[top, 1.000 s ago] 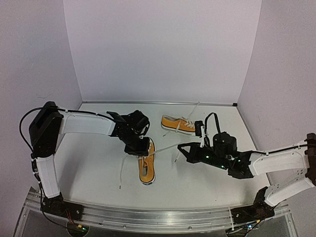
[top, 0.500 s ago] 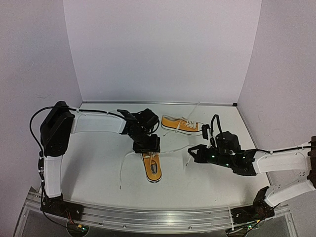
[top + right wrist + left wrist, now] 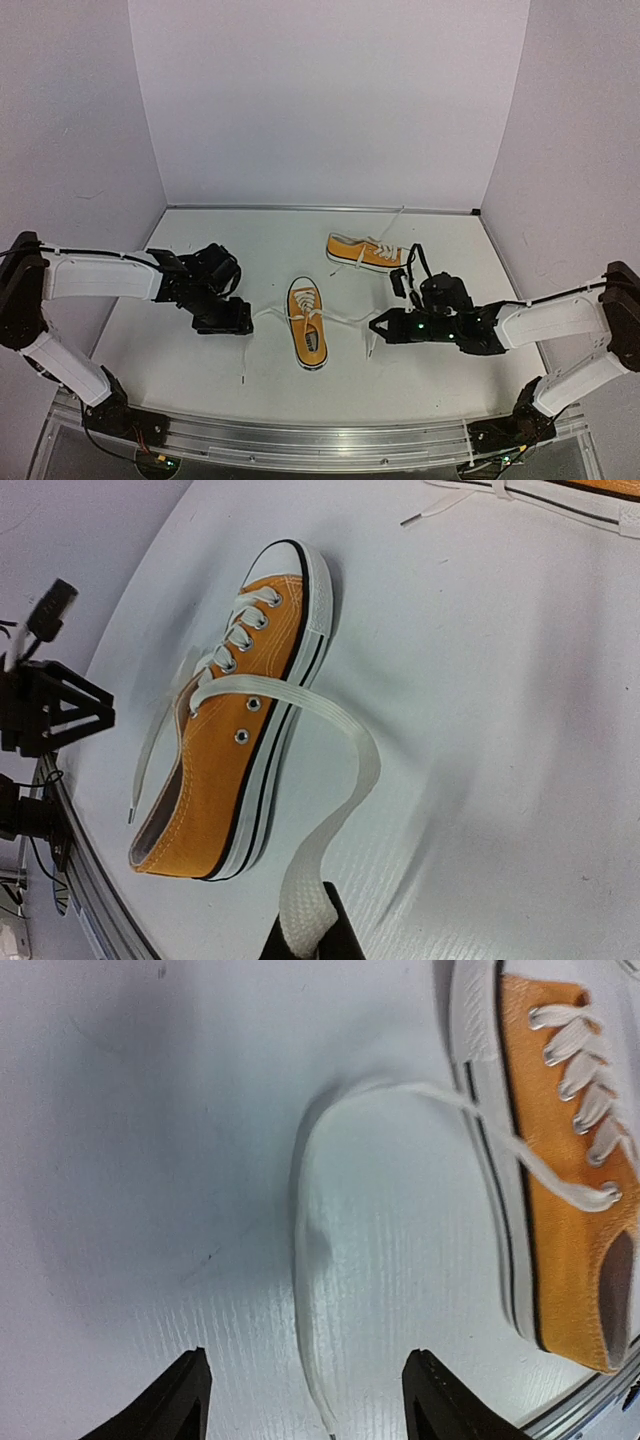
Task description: Tie the shoes
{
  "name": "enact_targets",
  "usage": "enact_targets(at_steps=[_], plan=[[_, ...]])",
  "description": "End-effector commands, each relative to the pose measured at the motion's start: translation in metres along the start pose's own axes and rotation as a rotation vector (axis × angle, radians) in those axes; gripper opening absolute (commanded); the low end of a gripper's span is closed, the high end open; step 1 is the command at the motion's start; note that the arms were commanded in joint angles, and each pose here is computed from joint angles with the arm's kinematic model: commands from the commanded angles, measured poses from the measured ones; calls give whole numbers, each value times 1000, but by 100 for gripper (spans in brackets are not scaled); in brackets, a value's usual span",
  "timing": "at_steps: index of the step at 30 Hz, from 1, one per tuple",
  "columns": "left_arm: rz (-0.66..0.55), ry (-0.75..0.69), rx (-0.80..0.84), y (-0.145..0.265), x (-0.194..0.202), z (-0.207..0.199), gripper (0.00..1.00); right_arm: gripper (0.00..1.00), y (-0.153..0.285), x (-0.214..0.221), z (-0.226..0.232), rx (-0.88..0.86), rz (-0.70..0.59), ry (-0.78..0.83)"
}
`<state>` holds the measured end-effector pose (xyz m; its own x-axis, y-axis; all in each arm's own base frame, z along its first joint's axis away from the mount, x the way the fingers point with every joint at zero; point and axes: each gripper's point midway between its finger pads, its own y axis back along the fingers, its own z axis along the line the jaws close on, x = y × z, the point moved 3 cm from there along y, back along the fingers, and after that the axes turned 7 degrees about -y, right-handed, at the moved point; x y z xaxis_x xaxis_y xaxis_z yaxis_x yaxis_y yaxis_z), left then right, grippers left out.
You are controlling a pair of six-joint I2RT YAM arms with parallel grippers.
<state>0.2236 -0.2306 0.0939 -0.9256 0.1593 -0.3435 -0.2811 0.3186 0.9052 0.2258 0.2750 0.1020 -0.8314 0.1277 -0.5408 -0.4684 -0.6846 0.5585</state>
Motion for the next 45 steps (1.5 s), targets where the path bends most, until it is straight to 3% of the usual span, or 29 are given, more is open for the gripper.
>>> enact_targets(at_steps=[1, 12, 19, 24, 30, 39, 41, 45], plan=[[29, -28, -44, -17, 8, 9, 63, 5, -2, -14, 18, -61, -20, 6], [87, -76, -77, -59, 14, 7, 44, 0, 13, -38, 42, -74, -52, 63], [57, -69, -8, -44, 16, -3, 0, 1, 28, -74, 89, -171, -101, 138], [-70, -79, 96, 2, 10, -14, 0, 1, 9, -94, 121, -260, -91, 165], [-90, -100, 207, 30, 30, -21, 0, 0, -42, -104, 167, -420, -58, 144], [-105, -106, 293, 55, 54, -17, 0, 3, -140, -62, 213, -494, 65, 124], [-101, -109, 311, 58, 59, -16, 0, 9, -155, -50, 217, -498, 93, 115], [-83, -118, 349, 62, 67, -18, 0, 36, -166, -29, 216, -487, 153, 107]])
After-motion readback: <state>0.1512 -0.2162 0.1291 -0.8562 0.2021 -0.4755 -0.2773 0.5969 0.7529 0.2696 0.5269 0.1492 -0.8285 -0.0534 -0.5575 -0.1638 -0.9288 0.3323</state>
